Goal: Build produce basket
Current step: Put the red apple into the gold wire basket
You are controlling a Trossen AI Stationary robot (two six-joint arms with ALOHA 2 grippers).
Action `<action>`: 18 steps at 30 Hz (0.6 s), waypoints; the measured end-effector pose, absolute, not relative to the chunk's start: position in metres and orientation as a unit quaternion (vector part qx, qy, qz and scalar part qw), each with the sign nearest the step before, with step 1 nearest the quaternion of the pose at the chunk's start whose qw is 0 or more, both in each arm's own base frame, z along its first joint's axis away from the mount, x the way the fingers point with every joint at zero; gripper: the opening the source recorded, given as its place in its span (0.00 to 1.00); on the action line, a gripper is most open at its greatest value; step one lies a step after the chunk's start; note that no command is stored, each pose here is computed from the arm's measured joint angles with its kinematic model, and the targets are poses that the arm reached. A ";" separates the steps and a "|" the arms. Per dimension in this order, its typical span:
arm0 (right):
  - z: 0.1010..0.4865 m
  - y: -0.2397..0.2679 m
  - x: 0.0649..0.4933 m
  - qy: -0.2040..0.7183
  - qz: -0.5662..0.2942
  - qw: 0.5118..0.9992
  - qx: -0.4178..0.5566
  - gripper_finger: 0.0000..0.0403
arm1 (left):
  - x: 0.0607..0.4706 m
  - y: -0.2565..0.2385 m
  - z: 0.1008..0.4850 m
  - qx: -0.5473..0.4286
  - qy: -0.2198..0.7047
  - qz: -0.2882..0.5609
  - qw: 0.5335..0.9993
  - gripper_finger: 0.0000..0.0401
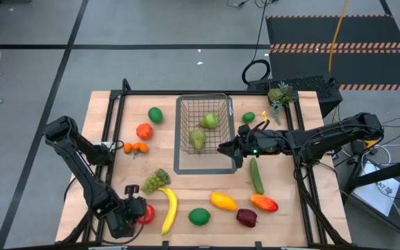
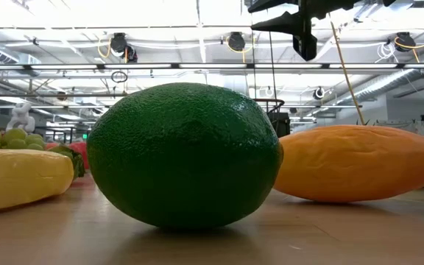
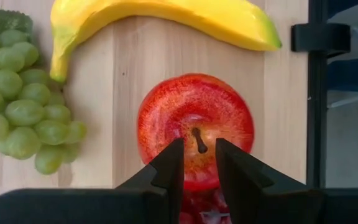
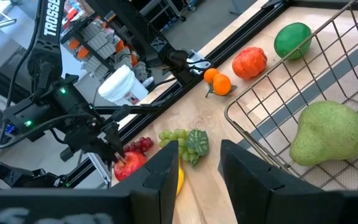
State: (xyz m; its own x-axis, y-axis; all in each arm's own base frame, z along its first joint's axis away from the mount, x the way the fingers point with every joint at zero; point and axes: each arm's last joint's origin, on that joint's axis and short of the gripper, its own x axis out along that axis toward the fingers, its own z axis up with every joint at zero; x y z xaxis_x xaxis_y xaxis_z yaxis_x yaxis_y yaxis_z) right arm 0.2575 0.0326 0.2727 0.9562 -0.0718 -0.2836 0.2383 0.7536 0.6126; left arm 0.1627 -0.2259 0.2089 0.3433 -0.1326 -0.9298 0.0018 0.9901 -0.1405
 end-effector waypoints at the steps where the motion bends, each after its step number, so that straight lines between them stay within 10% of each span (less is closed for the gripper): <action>1: 0.273 0.033 0.258 0.122 -0.083 0.929 0.339 0.29 | 0.164 -0.227 0.207 -0.055 0.572 -0.044 0.817 0.23; 18: 0.273 0.032 0.258 0.123 -0.084 0.930 0.336 0.29 | 0.170 -0.231 0.202 -0.067 0.565 -0.036 0.822 0.23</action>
State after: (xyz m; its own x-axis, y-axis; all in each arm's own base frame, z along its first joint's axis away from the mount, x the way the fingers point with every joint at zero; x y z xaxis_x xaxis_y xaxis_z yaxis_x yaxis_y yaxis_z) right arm 0.2575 0.0325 0.2726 0.9560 -0.0730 -0.2843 0.2378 0.7602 0.6046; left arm 0.1701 -0.2307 0.2022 0.3596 -0.1347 -0.9233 -0.0158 0.9885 -0.1504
